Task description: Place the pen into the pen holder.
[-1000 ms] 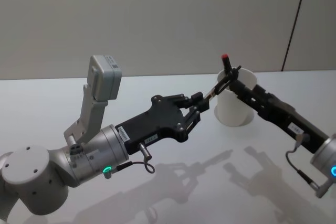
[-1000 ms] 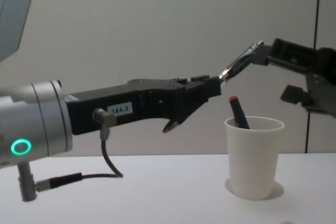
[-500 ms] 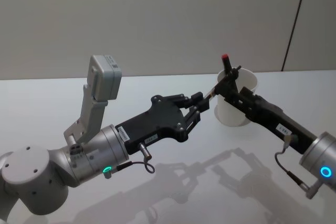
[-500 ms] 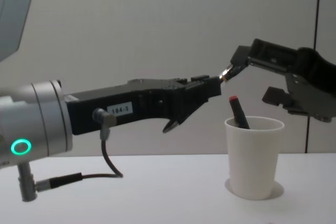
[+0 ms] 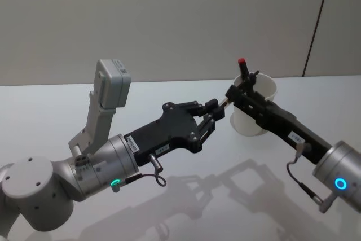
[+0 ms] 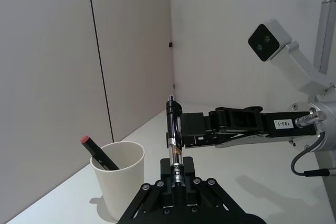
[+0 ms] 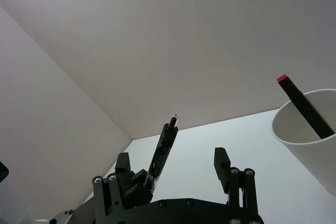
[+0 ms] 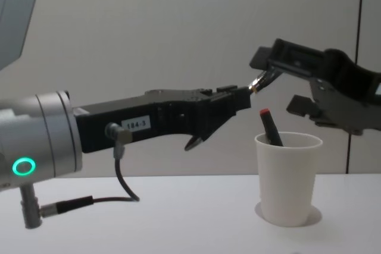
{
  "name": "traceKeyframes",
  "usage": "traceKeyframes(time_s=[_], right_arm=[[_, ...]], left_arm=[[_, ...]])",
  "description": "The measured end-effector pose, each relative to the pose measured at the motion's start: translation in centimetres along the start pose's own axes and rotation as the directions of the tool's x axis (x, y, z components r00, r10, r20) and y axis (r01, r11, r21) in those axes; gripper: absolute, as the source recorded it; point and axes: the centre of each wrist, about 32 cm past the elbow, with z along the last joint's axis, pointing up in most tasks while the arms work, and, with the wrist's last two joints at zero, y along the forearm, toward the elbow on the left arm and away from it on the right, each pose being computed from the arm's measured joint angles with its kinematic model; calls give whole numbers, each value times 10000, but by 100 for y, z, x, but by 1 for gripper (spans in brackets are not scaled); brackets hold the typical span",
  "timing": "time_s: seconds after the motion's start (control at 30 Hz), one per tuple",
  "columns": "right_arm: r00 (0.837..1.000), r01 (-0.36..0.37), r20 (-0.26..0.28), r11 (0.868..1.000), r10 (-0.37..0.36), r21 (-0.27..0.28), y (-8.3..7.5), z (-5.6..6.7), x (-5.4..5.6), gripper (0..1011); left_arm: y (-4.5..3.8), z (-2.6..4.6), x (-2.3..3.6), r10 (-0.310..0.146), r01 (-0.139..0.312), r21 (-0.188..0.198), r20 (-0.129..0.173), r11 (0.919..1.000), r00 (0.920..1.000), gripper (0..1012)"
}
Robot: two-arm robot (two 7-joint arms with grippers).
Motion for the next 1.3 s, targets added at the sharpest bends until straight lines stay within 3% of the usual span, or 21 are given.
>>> traceKeyframes(time_s=[0.93,1.3], right_arm=[[9995,41,-312,10000,-40,27,209,-49,-30,1000],[9993,60,-357,10000,-60,18,236,-54,-30,740]], left_arm=[[0,0,0,0,0,1,-1,10000,10000,130],[0,0,0,-1,1,0,-1,10000,10000,130]])
